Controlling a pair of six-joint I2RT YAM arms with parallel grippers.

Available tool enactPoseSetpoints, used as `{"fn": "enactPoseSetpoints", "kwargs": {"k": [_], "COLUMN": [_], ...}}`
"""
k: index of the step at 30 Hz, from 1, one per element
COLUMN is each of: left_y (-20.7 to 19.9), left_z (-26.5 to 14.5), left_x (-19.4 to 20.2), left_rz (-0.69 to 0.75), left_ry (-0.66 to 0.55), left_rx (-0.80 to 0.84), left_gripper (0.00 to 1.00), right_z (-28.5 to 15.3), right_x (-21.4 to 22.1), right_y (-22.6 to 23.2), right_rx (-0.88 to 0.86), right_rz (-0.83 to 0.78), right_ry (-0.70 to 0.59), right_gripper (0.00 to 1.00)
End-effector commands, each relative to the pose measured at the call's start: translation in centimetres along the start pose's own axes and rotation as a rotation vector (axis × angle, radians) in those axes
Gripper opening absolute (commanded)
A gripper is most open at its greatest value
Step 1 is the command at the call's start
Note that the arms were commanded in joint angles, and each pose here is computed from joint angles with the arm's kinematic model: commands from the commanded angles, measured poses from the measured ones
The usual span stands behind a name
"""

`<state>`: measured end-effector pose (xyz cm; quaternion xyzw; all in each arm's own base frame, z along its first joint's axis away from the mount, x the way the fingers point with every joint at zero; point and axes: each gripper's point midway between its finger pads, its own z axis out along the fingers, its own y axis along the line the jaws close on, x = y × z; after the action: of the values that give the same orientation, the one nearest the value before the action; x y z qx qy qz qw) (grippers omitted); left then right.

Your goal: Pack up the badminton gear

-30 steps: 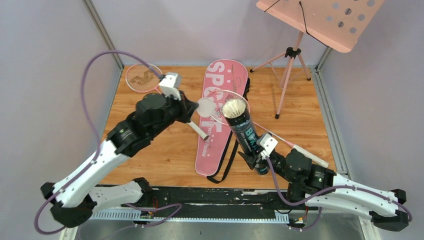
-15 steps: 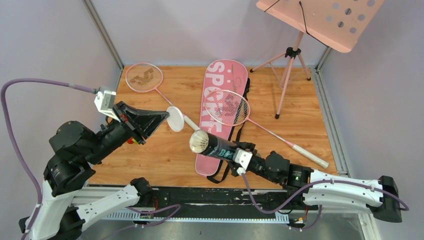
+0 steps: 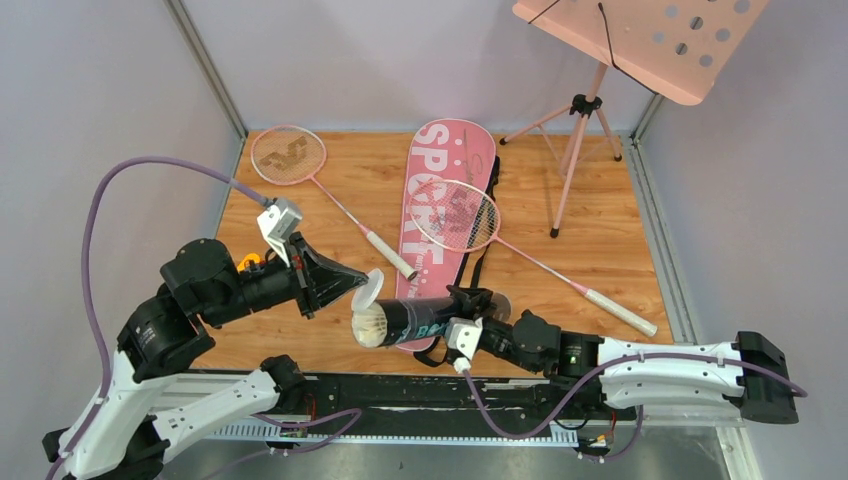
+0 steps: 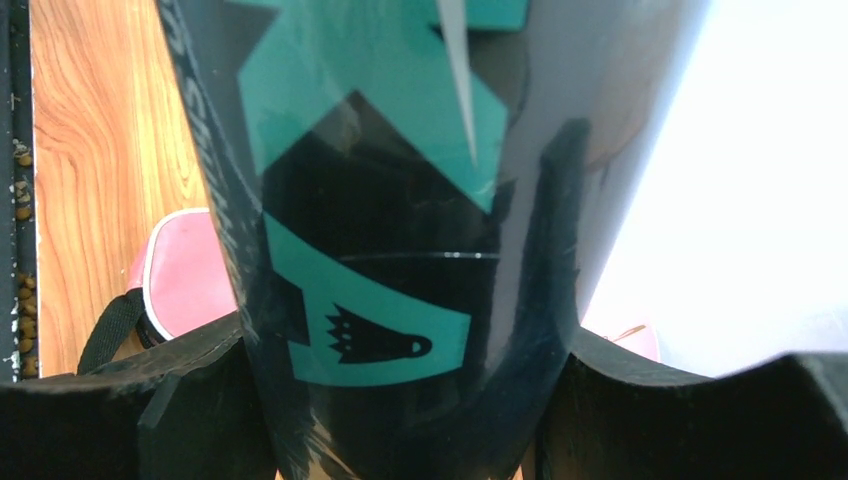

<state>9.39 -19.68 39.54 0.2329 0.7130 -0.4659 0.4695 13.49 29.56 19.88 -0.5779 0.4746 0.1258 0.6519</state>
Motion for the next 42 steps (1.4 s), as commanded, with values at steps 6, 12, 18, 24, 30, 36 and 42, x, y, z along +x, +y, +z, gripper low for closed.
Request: {"fn": "enactPoseSetpoints", "kwargs": {"k": [6,12,18,24,30,36,42], "left_y": [-1.7,-2.0,-1.9,-1.2,-0.6,0.6,0.7], "left_z": [-1.1,-1.4,-1.5,-1.3,-1.4,-1.3,-1.3], "left_x": [1.0,1.1,1.0,1.3,1.4,2.0,2.2], "left_rz": [-0.015,-0.023,-0.029,-0.033,-0.027,-0.02,-0.019], "left_ry": [0.007,-0.007,-0.028,-0.022,-0.023,-0.006,-0.005], "left_rx": [0.102,0.123,0.115,0.084,0.051,-0.005,-0.005], "left_gripper": [0.0,0.0,0.0,0.0,0.0,0.0,0.0], "right_z": [0.0,0.5,0.8,0.9,0.9,1.0,1.4], "right_x": [-2.7,-2.0,-1.8,-1.7,-1.5,-1.7,-1.3], "right_y": [-3.2,-3.1,-3.1,-3.1,-3.1,-3.1,-2.9], "right_rx": [0.122,0.123,0.127,0.129,0.137,0.131,0.129], "right_rz": [0.055,0.078,0.107,0.129,0.147,0.157,0.166], "right_ry": [-0.054,0.011,0.043,0.054,0.073,0.076,0.108], "right_gripper": [0.4,0.4,0.4,0.4,0.41,0.41,0.41]}}
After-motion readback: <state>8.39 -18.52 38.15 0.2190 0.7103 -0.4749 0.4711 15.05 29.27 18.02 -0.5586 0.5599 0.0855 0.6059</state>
